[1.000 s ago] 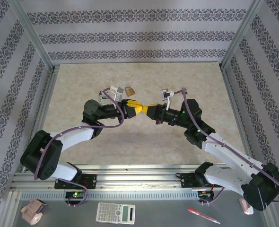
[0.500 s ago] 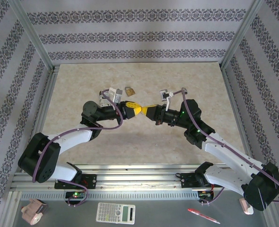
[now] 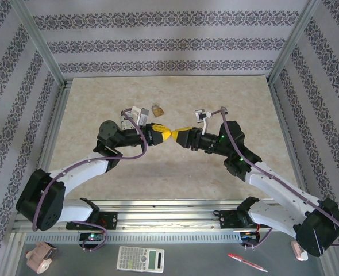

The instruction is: Unlock with the key

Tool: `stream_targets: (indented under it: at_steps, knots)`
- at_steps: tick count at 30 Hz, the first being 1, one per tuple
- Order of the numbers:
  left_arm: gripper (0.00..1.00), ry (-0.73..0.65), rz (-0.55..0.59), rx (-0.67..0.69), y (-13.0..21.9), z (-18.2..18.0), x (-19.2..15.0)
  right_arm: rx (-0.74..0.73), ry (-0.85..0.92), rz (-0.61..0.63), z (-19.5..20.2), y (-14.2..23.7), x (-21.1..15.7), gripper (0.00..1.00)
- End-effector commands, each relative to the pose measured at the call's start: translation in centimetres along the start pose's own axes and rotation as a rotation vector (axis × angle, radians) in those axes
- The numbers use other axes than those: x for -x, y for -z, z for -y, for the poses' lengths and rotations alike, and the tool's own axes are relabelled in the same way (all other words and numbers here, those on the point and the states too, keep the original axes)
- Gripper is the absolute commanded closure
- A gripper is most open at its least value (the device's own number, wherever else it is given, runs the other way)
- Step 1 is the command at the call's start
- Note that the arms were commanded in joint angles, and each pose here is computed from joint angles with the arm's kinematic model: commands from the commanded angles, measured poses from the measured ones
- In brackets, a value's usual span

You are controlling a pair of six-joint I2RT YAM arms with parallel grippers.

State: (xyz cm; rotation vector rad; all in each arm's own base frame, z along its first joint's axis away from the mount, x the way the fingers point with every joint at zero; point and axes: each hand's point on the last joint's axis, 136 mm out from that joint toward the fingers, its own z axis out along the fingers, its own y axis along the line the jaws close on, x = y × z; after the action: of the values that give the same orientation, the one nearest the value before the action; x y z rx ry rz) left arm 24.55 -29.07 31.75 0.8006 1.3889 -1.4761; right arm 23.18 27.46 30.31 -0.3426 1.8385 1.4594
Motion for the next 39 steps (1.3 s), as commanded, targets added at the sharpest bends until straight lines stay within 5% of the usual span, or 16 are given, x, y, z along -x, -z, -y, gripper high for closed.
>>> stream_targets:
  at_steps: [1,7,19,39]
  knots:
    - [1.0,0.006,-0.073,0.059,0.3,-0.8,-0.9,0.03,0.053,0.074,-1.5,1.4,1.7,0.48]
    - [1.0,0.024,-0.189,0.117,0.7,-0.8,-1.9,0.035,0.072,0.091,-1.2,2.8,1.4,0.35]
    - [1.0,0.019,-0.389,0.129,1.4,0.7,-2.1,0.238,0.242,-0.058,-2.4,2.1,-2.9,0.37]
    - [1.0,0.008,-0.406,0.088,1.1,1.8,-1.5,0.263,0.338,-0.104,-1.3,-0.2,-3.3,0.38]
